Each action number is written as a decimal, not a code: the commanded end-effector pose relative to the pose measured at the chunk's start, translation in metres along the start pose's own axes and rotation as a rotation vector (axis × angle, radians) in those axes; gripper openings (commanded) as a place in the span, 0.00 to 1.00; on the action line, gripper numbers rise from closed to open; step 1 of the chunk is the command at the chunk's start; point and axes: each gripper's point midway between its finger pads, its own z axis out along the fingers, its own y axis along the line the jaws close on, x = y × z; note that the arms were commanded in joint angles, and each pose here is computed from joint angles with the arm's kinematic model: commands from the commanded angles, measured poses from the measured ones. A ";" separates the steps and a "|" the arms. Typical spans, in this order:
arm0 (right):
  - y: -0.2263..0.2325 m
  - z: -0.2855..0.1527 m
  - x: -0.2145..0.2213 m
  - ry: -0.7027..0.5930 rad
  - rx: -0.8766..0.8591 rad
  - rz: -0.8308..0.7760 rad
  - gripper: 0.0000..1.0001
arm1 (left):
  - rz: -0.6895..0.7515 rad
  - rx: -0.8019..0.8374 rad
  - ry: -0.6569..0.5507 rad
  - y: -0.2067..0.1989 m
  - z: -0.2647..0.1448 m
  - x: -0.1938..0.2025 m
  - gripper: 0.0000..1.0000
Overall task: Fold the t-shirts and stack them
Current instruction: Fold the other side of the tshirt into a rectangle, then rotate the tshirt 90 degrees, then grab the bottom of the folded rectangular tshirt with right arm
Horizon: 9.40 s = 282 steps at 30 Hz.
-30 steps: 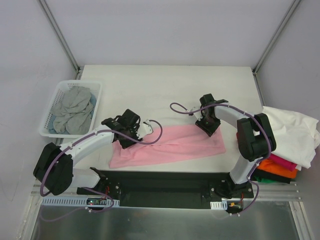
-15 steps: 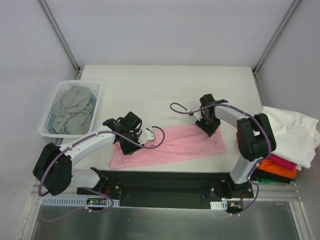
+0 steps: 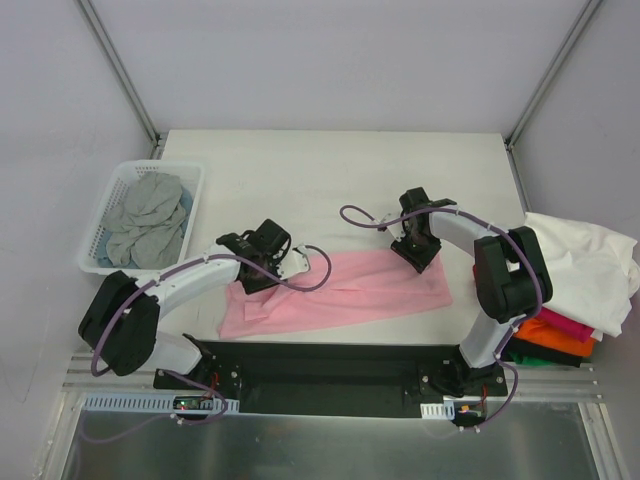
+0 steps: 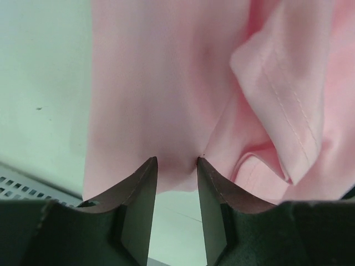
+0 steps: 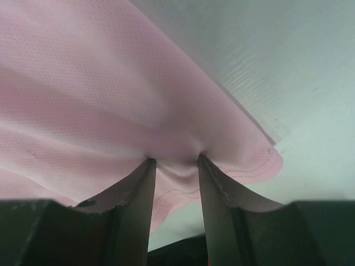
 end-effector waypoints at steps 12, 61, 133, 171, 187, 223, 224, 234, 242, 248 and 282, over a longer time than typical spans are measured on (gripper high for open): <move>-0.010 -0.002 0.009 0.056 0.054 0.008 0.40 | -0.005 -0.157 0.067 0.068 0.022 -0.006 0.33; -0.048 -0.008 -0.016 0.019 0.165 0.046 0.46 | -0.142 0.138 0.050 -0.013 0.036 0.007 0.44; -0.044 -0.016 -0.015 -0.039 0.333 -0.126 0.96 | -0.193 -0.332 0.100 0.267 0.088 -0.078 0.99; 0.056 -0.021 -0.063 -0.106 0.292 -0.405 0.96 | -0.013 -0.538 -0.073 0.348 0.120 -0.177 0.99; 0.090 -0.024 -0.079 -0.118 0.272 -0.526 0.96 | 0.105 -0.592 -0.121 0.351 0.139 -0.204 0.99; 0.208 -0.039 -0.164 -0.258 0.173 -0.801 0.96 | 0.409 -0.855 -0.478 0.356 0.122 -0.330 0.99; 0.211 -0.039 -0.166 -0.263 0.170 -0.807 0.96 | 0.406 -0.855 -0.482 0.357 0.122 -0.330 0.99; 0.220 -0.047 -0.186 -0.312 0.189 -0.821 0.96 | 0.342 -0.916 -0.528 0.367 0.098 -0.337 0.99; 0.206 -0.072 -0.185 -0.328 0.298 -0.784 0.96 | 0.231 -0.998 -0.537 0.382 0.040 -0.334 0.99; 0.201 -0.101 -0.178 -0.349 0.381 -0.768 0.96 | 0.240 -1.078 -0.488 0.386 -0.007 -0.316 0.99; 0.072 -0.182 -0.131 -0.466 0.672 -0.363 0.96 | -0.074 -0.726 -0.549 0.347 -0.032 -0.290 0.99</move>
